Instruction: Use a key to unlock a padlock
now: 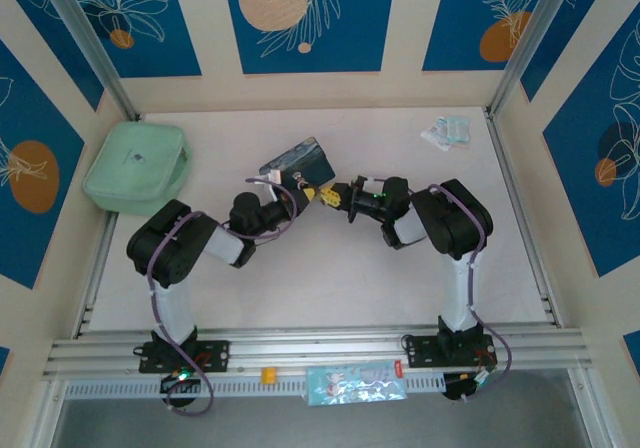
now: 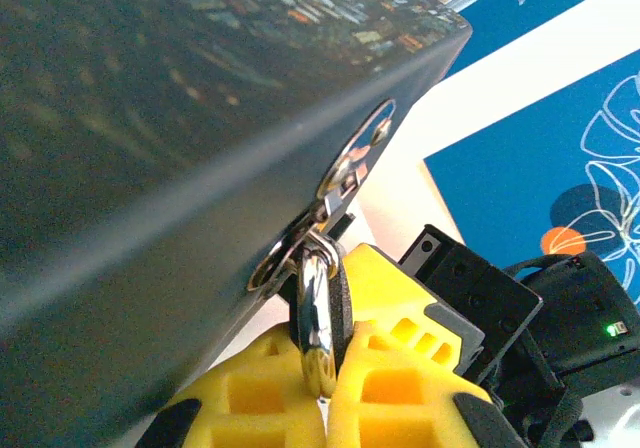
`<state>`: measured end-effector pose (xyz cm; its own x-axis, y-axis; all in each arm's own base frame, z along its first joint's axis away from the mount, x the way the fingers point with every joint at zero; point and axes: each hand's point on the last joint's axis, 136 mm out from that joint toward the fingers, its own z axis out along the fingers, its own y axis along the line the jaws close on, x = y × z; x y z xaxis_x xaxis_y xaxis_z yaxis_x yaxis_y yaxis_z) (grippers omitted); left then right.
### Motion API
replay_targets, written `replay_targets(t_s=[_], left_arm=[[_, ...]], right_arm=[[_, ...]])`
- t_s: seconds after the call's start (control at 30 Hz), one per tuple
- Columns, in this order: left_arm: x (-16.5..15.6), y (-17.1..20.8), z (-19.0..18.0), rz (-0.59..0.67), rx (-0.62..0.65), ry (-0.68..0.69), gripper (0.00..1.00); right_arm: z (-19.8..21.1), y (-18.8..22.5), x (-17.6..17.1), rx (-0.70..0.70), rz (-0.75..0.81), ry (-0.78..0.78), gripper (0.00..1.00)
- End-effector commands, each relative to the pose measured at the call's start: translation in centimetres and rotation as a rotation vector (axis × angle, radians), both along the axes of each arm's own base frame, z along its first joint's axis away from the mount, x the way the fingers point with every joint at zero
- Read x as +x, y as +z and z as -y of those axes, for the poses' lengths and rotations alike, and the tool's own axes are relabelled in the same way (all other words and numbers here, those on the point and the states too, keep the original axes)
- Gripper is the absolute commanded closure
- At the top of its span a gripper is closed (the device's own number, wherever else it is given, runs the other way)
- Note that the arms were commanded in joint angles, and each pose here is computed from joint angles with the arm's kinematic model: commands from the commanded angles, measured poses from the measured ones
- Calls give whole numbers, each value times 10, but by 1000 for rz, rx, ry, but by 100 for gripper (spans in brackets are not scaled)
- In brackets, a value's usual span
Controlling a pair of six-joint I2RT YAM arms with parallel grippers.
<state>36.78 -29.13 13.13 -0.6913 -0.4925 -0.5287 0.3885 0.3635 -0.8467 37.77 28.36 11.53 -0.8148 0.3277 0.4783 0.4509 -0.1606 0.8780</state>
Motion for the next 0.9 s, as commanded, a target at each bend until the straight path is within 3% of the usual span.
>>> replay_targets(t_s=[0.0, 0.2, 0.43, 0.67, 0.87], left_arm=[[-34, 1, 28, 33, 1, -156, 100], [-23, -21, 17, -59, 70, -62, 100], [-19, -42, 6, -162, 138, 6, 100], [-20, -59, 3, -225, 186, 27, 100], [-25, -63, 6, -317, 156, 15, 100]], right_arm=[[4, -8, 12, 38, -147, -83, 99], [10, -23, 4, -68, -90, -82, 81], [28, -37, -10, -197, -49, -78, 69], [46, -52, -34, -333, -36, -57, 63], [46, -46, -49, -553, 151, 51, 63]])
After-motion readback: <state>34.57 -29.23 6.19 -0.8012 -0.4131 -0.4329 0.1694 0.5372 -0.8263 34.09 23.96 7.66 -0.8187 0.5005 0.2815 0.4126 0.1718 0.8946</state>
